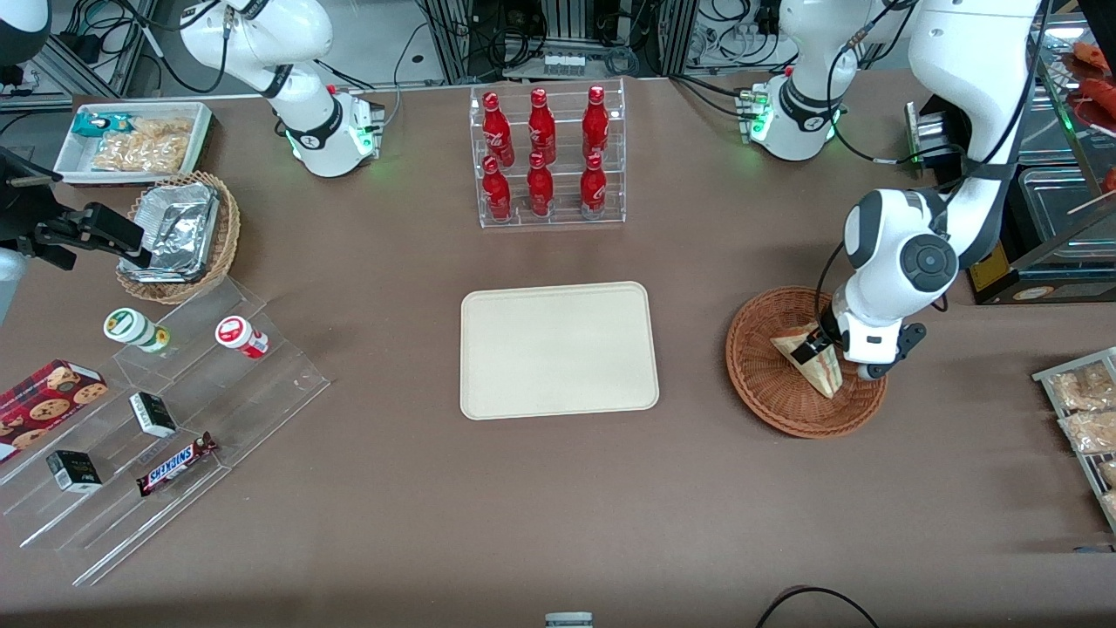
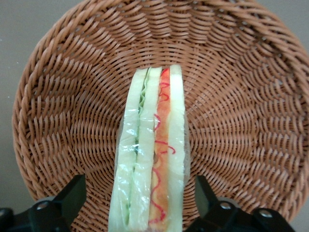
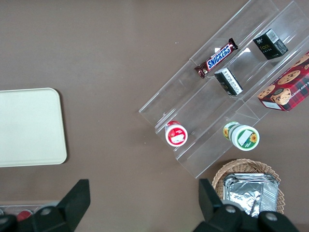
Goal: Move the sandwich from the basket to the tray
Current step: 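Lower the left gripper and grasp the wrapped sandwich upright, then lift the sandwich and carry it over the cream tray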
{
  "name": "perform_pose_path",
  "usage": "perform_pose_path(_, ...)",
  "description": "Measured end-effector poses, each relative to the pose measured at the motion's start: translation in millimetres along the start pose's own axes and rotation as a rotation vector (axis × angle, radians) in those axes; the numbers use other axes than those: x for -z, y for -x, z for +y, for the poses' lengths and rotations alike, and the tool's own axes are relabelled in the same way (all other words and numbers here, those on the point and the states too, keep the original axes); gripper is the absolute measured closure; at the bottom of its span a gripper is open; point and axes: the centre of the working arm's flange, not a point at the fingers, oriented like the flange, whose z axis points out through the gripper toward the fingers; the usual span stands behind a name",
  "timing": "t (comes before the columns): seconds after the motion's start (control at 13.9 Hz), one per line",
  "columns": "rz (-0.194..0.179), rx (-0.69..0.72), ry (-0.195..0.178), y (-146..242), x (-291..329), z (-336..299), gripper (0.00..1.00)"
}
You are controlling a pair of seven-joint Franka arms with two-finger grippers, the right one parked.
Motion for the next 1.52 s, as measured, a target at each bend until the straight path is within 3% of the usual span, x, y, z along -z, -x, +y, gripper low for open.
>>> perform_pose_path(0.07,-0.002,0.019,-0.001,0,-1,0,0.03)
perform_pose_path(0.14,0.000,0.042,0.000,0,0,1,0.10)
perform_pose_path(0.29,0.001,0.055,0.001,-3,8,6,0.36)
perform_pose_path(0.43,-0.032,0.026,-0.037,-6,25,15,0.55)
perform_pose_path(0.58,-0.051,-0.066,-0.053,-6,47,26,0.69)
perform_pose_path(0.72,-0.041,-0.133,-0.037,2,63,40,0.83)
perform_pose_path(1.08,-0.027,-0.364,0.015,56,83,100,0.85)
perform_pose_path(1.3,-0.045,-0.480,0.051,100,84,146,0.86)
perform_pose_path(1.52,-0.048,-0.591,0.056,156,77,194,0.86)
